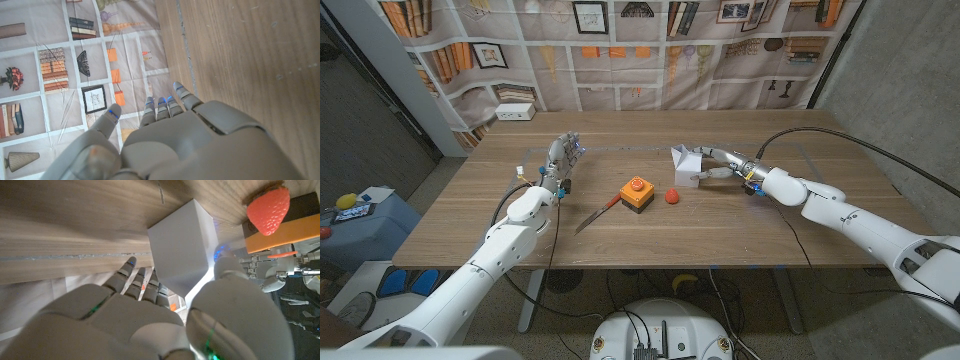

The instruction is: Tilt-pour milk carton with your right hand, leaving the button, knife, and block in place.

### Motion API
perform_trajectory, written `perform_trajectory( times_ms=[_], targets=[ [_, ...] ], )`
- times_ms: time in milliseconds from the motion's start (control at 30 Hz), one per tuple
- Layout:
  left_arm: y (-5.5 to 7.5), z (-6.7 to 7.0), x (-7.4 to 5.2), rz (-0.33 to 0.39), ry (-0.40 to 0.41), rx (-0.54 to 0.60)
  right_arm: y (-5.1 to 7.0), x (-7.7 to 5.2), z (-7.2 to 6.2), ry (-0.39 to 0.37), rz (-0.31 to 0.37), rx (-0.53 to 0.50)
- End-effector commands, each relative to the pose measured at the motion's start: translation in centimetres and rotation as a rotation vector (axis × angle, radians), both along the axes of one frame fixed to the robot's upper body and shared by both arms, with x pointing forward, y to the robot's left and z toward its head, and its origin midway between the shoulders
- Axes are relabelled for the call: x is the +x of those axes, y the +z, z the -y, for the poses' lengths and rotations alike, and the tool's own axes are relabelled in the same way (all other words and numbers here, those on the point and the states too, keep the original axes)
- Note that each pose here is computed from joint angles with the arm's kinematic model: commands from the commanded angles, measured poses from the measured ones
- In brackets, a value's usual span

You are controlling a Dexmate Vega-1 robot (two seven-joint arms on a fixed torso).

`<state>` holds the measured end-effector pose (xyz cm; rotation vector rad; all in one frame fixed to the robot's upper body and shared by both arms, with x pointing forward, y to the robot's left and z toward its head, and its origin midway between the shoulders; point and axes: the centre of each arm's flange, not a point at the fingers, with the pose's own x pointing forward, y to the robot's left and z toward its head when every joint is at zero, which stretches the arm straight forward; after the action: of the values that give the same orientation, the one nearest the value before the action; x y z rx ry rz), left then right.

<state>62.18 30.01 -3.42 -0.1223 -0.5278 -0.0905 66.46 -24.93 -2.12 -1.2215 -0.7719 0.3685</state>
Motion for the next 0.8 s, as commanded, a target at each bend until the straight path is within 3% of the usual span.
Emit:
perform_trajectory(
  times_ms=[33, 800],
  targets=[
    [-0.19, 0.26, 0.2, -0.007, -0.007, -0.001, 0.2, 0.03, 0.01, -0.007, 0.012, 0.012],
    [-0.5, 0.64, 0.28, -0.013, -0.008, -0.005, 1.09, -0.6, 0.53, -0.003, 0.043, 0.055]
  ],
)
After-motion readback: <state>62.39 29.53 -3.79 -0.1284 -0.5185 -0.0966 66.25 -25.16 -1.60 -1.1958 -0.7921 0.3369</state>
